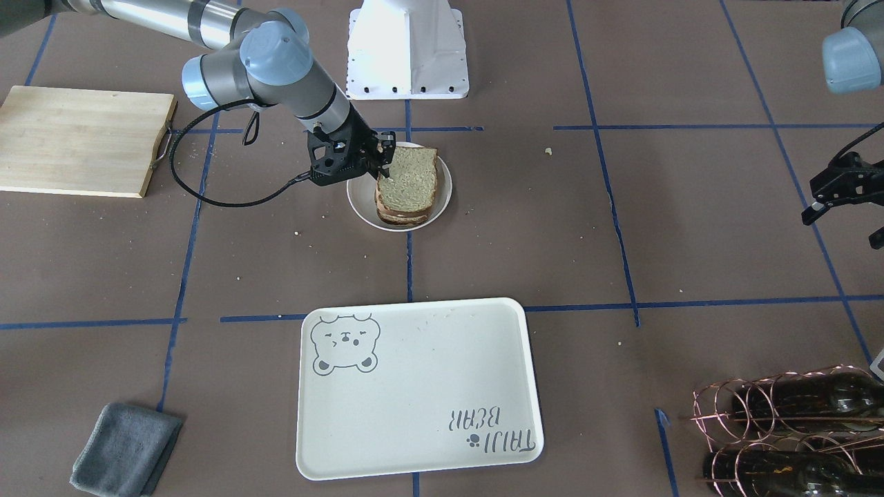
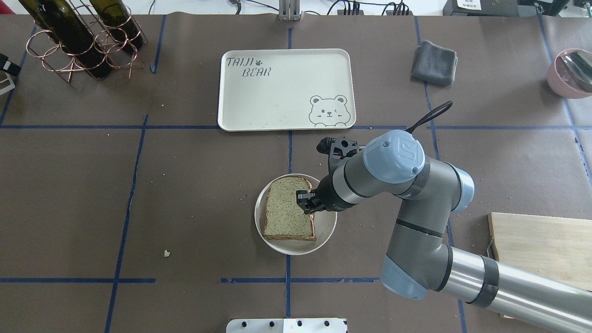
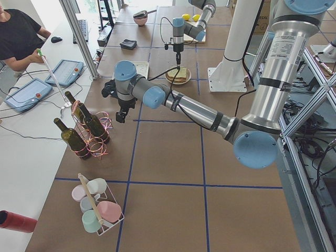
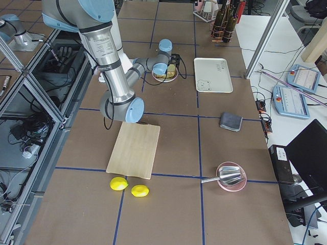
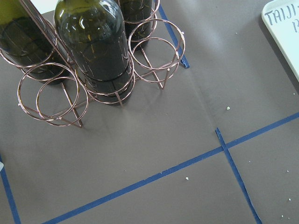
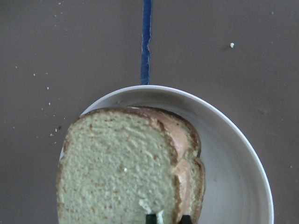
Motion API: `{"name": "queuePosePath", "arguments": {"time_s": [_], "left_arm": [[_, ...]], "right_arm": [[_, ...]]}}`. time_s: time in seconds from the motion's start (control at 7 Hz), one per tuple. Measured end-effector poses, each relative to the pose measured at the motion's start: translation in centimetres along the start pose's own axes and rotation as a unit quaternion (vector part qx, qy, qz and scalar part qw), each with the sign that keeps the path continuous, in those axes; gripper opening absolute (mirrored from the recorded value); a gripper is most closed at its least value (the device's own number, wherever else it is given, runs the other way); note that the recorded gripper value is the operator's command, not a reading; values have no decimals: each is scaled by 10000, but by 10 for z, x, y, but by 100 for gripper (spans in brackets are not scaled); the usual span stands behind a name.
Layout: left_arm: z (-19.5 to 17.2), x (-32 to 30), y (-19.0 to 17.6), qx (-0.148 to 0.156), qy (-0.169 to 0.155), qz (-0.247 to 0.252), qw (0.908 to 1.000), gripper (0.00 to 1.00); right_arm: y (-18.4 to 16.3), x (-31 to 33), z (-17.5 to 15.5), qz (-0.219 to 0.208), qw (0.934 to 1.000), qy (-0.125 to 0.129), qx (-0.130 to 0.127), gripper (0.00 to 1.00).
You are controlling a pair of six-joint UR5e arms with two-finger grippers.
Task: Make sandwich and place on tray
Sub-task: 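Carry the bread over the plate and lower it onto the fried egg toast, then open the right gripper and withdraw it while the left arm reaches toward the plate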
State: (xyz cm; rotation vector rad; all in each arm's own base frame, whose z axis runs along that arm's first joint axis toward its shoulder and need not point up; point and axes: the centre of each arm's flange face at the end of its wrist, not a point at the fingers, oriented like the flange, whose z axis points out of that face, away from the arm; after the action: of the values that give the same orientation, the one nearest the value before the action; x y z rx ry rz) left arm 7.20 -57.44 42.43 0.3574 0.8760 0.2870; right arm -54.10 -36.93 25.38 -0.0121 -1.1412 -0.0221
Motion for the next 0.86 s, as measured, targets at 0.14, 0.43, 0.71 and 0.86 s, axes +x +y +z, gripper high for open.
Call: {"name": "queuePosePath", "arguments": {"time_s": [0.14,0.43,0.71,0.86], "left_arm": [[0,1,-2,7,2,-31,10000,100],[1,25,-12,109,103,-290,9995,100],[21,100,-13,93,396,-593,9974,100],[37,151,-10,37,479,-786,9957,100]], "right_arm": [[-4,1,-2,44,10000,15,52,100],[-32,12,-23,259,9995,126,155,100],[-67,33,-65,579,9971,468,154,100],[-82,45,-91,594,9958,685,143,100]]}}
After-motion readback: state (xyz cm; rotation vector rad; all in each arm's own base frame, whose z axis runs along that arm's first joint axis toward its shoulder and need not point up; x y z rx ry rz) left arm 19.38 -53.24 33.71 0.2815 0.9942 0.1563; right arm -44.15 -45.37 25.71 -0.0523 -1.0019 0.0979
